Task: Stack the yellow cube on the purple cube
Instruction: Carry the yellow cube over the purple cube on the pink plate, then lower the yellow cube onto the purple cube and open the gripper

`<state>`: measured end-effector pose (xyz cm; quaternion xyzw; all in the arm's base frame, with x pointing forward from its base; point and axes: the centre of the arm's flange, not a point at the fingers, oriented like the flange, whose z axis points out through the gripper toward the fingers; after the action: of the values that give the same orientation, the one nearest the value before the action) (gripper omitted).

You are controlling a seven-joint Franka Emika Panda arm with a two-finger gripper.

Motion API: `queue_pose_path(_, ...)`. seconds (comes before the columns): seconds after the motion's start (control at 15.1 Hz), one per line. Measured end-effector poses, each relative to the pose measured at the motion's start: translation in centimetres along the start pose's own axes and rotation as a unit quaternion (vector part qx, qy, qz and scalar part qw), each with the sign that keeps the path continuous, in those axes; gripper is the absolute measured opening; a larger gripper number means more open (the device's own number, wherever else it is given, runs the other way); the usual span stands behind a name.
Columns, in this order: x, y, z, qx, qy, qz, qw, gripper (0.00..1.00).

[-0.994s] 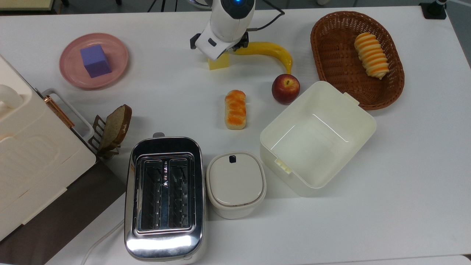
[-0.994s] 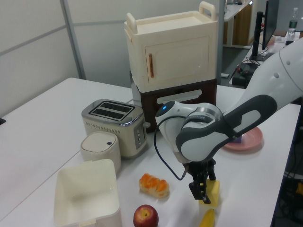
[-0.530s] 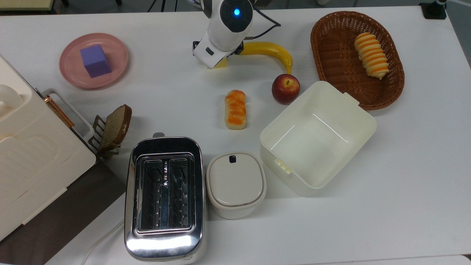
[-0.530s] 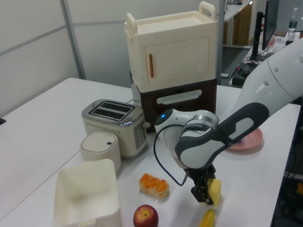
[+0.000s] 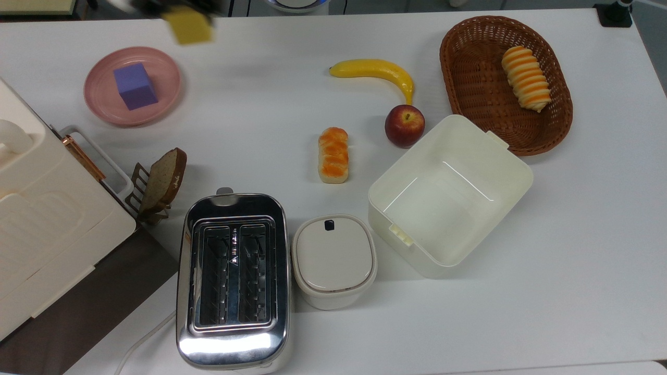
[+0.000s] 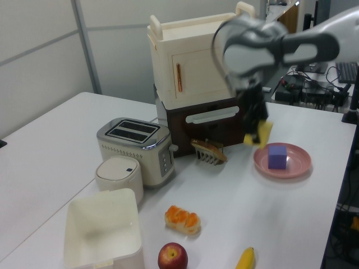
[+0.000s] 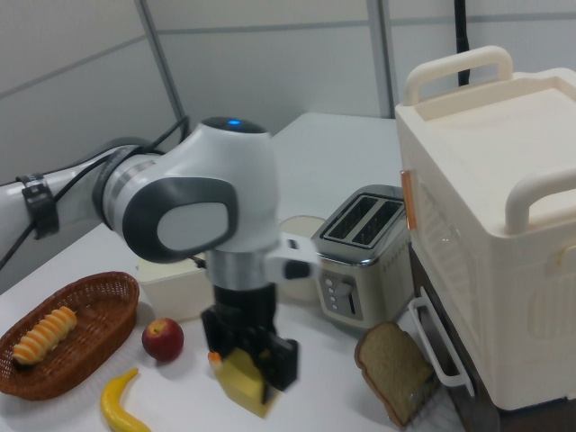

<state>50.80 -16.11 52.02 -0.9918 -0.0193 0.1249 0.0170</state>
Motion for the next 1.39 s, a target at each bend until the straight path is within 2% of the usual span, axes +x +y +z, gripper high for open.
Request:
queue_pose_path(0.13,-1.8,6.4,0.7,0.014,0.004,0.013,0.9998,0.59)
queue_pose_path(0.33,-1.5,12.2,4.9,0.023,-0.008,0.041,0.9989,0.59)
queue_pose_path(0.66,-1.8,18.7,9.8,0.019,-0.016,0.078,0.9966,0.59)
queue_pose_path(0.93,-1.3,19.6,11.9,0.018,-0.03,0.08,0.9962,0.59)
queue_pose_path(1.39,1.9,17.3,13.6,0.013,-0.034,0.113,0.993,0.75)
